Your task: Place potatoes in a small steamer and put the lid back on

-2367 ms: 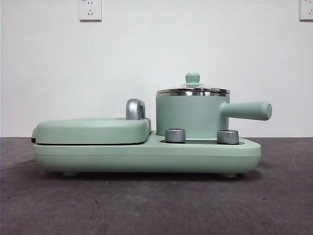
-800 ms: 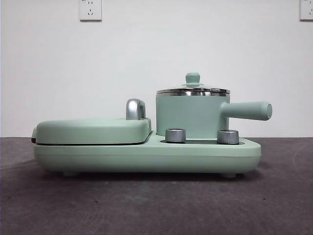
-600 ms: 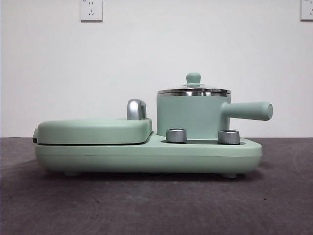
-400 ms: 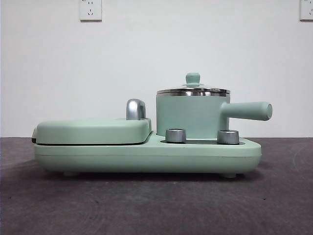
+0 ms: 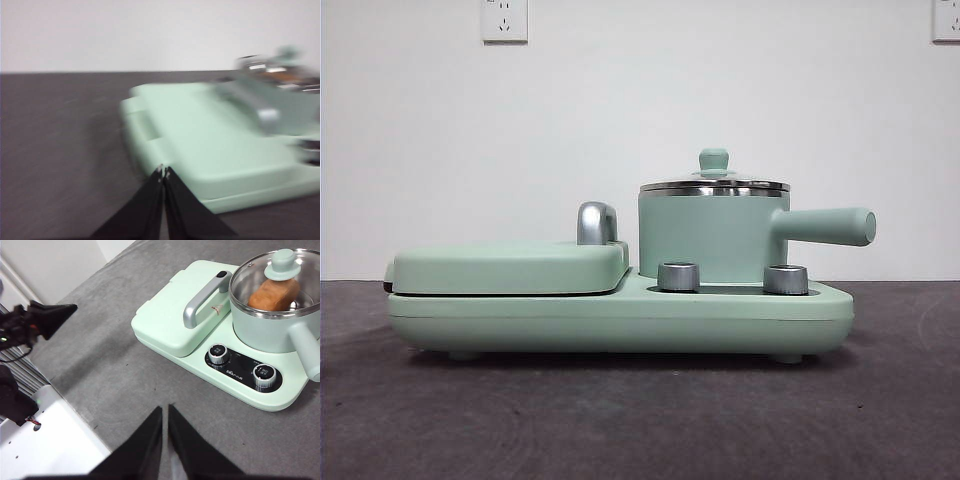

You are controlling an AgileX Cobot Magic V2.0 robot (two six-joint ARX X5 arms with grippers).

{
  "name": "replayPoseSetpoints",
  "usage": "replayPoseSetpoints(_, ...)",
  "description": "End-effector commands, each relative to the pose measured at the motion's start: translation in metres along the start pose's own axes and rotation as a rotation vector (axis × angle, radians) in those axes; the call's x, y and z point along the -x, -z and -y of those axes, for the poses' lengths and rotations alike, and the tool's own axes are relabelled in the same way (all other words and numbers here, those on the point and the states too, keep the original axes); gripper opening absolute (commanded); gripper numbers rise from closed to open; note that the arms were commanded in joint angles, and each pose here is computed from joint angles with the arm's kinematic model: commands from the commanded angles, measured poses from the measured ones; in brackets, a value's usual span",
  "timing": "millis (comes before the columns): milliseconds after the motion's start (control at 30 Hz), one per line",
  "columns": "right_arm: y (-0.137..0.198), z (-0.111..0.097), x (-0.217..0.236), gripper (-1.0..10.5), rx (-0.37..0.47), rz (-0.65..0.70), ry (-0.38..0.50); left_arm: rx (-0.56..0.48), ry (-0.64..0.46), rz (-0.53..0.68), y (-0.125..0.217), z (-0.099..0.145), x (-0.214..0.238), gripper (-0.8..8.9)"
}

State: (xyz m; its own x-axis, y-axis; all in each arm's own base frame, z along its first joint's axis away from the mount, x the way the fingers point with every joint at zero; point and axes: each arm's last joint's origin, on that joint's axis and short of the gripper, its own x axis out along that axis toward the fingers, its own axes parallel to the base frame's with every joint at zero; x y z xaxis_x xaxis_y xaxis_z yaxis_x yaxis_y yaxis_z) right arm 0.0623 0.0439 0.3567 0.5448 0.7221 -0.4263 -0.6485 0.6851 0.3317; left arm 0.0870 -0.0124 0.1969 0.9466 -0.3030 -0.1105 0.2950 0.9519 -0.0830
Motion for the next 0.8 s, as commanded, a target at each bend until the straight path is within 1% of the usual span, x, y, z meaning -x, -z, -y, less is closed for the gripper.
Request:
replayPoseSetpoints(33, -0.002, -0.001, 0.0, 0.2, 0.015, 0.008, -0.007, 0.023, -0.148, 0.01, 0.006, -0.005, -0.003, 0.06)
replayPoseSetpoints(67, -0.002, -0.001, 0.0, 0.2, 0.015, 0.008, -0.007, 0.035, -0.208, 0.006, 0.01, -0.008, -0.004, 0.06)
replayPoseSetpoints(133, -0.002, -0.001, 0.0, 0.2, 0.015, 0.008, -0.008, 0.043, -0.289, -0.002, 0.015, -0.011, -0.005, 0.06)
replayPoseSetpoints(233, -0.002, -0.001, 0.0, 0.2, 0.015, 0.008, -0.007, 0.041, -0.343, 0.011, 0.022, -0.014, -0.006, 0.06)
replayPoseSetpoints(300, -0.002, -0.001, 0.0, 0.2, 0.015, 0.008, -0.008, 0.04, -0.348, 0.03, 0.027, -0.015, -0.008, 0.06)
replayPoseSetpoints(433, -0.002, -0.001, 0.0, 0.2, 0.015, 0.008, -0.008, 0.041, -0.351, 0.013, 0.04, -0.017, -0.01, 0.06)
replayPoseSetpoints(600, -0.002, -0.001, 0.0, 0.2, 0.015, 0.008, -0.008, -0.033, -0.35, -0.04, 0.044, -0.017, -0.01, 0.06)
replayPoseSetpoints(800, -0.002, -0.001, 0.0, 0.2, 0.015, 0.008, -0.008, -0.065, -0.35, -0.057, 0.045, -0.017, -0.01, 0.06)
